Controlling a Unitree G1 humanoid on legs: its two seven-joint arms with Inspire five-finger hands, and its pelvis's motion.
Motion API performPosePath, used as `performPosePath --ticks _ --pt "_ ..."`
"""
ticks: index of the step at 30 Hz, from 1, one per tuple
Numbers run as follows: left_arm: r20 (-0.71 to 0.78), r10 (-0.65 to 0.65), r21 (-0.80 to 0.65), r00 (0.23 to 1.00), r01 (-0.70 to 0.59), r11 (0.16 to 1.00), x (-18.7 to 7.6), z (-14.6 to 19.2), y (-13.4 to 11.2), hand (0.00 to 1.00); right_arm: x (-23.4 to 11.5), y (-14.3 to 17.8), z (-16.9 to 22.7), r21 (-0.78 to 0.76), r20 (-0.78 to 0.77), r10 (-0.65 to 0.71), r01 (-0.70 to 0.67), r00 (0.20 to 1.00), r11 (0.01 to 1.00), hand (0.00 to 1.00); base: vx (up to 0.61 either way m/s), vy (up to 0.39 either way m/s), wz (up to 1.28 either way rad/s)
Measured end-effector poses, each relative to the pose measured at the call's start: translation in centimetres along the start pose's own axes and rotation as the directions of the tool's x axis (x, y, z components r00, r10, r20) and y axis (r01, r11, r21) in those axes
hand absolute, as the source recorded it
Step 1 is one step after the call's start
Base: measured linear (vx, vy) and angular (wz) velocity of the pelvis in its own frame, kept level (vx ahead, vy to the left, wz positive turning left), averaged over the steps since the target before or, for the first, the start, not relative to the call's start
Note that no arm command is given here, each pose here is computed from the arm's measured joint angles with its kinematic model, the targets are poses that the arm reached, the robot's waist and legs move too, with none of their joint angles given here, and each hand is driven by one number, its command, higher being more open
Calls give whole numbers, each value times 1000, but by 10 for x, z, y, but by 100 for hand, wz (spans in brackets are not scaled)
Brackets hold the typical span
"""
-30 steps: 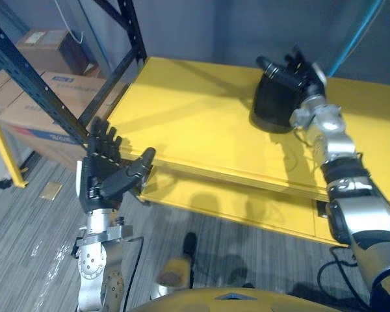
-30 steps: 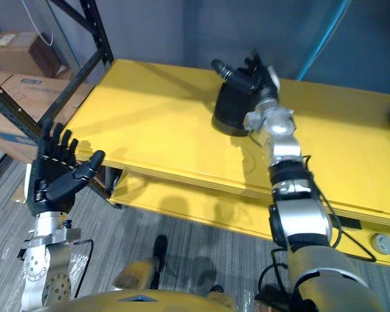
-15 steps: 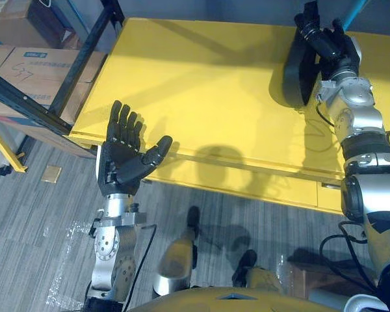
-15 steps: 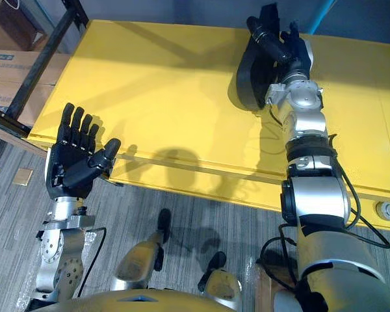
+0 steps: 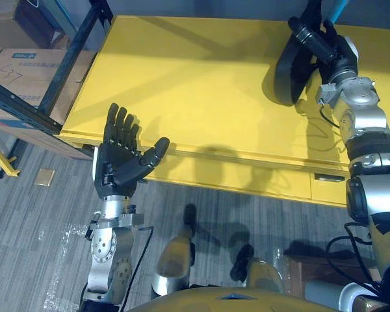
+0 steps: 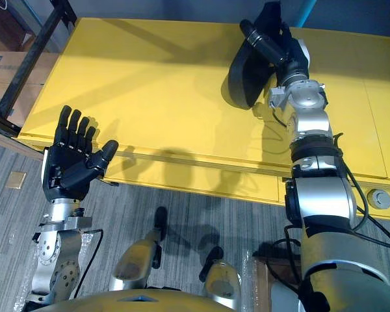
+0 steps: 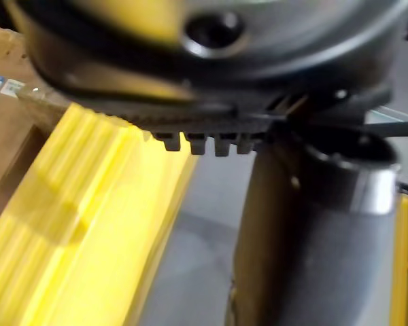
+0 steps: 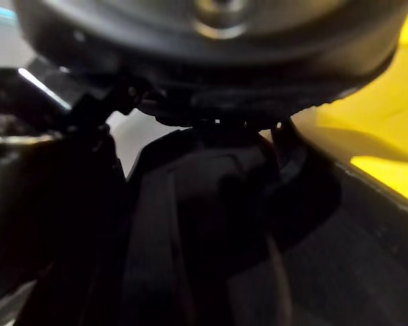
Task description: Walk over and take three plastic housings, then place them on the shelf
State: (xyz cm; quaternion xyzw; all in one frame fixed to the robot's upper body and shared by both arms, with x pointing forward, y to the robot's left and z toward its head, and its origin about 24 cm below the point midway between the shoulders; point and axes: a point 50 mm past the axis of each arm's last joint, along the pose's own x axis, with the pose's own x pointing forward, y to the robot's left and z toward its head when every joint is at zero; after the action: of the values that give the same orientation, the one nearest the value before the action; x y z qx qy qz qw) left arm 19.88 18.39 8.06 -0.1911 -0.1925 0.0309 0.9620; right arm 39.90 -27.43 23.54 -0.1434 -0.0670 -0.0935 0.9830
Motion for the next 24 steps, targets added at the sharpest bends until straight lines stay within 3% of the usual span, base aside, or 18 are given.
performPosePath --ticks 15,24 --pt "-13 5 19 1000 -5 1000 -4 1 3 100 -16 -59 -19 -259 -103 -144 113 984 959 100 -2 -33 -5" --pt "-33 0 45 999 1 999 -7 2 8 100 -23 -70 -28 -344 -96 -166 123 981 931 100 11 -34 -4"
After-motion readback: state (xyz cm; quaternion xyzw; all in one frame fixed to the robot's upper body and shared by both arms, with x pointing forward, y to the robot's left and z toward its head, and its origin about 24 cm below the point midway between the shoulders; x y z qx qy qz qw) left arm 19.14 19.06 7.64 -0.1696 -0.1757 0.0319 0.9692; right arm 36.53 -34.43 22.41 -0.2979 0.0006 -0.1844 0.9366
